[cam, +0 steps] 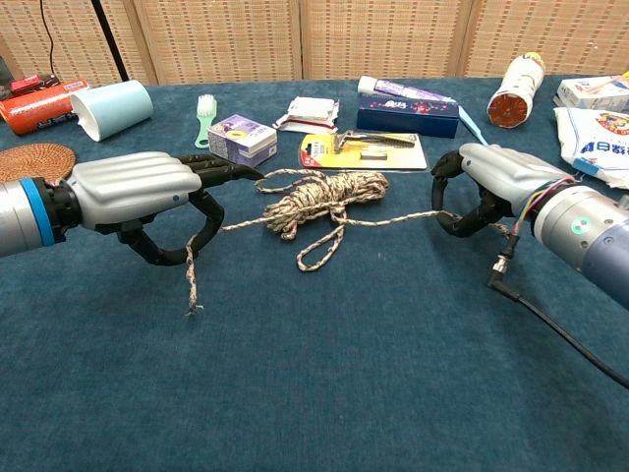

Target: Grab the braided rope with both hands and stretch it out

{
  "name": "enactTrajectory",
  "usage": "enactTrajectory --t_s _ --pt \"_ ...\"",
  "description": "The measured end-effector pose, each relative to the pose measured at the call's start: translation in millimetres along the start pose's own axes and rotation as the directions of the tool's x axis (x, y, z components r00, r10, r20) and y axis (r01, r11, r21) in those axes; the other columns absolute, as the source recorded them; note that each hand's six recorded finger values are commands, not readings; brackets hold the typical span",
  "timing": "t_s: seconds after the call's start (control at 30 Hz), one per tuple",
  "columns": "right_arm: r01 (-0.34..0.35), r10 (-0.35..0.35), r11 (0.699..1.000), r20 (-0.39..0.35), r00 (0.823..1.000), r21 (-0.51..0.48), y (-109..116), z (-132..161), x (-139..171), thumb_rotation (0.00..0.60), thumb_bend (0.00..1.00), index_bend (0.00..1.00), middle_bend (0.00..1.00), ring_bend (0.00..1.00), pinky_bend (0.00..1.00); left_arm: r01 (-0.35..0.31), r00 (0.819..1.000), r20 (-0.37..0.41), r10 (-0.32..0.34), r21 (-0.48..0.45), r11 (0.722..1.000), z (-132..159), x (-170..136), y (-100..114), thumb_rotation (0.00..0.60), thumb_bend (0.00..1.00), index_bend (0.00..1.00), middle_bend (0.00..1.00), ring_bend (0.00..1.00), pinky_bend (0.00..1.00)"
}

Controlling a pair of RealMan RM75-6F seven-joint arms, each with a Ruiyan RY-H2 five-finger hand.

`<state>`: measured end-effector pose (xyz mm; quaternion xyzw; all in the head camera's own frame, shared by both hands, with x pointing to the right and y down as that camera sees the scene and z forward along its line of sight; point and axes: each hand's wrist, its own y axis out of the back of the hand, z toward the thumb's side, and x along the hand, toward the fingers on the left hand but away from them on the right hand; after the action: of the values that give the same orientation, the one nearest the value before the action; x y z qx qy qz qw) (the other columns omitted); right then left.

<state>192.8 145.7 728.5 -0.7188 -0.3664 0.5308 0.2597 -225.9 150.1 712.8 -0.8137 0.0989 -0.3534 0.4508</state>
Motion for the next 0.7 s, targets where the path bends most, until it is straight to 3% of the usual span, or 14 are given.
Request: enactTrajectory --t_s 0.4,0.7 --pt "0.04 -0.04 0.999 -0.001 0.999 -0.003 18.7 -10.1 4.4 0.6 0.52 0.71 0.19 0.01 0.0 -0.071 0.992 -0.107 0.066 -0.048 0.996 -33.5 -33.3 17.3 0.6 0.45 0.67 0.0 0.0 0.0" --pt "0.067 -0.067 0.998 0.011 0.998 0.005 32.0 -22.5 5.8 0.6 0.52 0.71 0.2 0.01 0.0 -0.111 0.974 -0.202 0.098 -0.058 0.992 -61.6 -56.5 28.1 0.6 0.45 0.68 0.0 0.0 0.0"
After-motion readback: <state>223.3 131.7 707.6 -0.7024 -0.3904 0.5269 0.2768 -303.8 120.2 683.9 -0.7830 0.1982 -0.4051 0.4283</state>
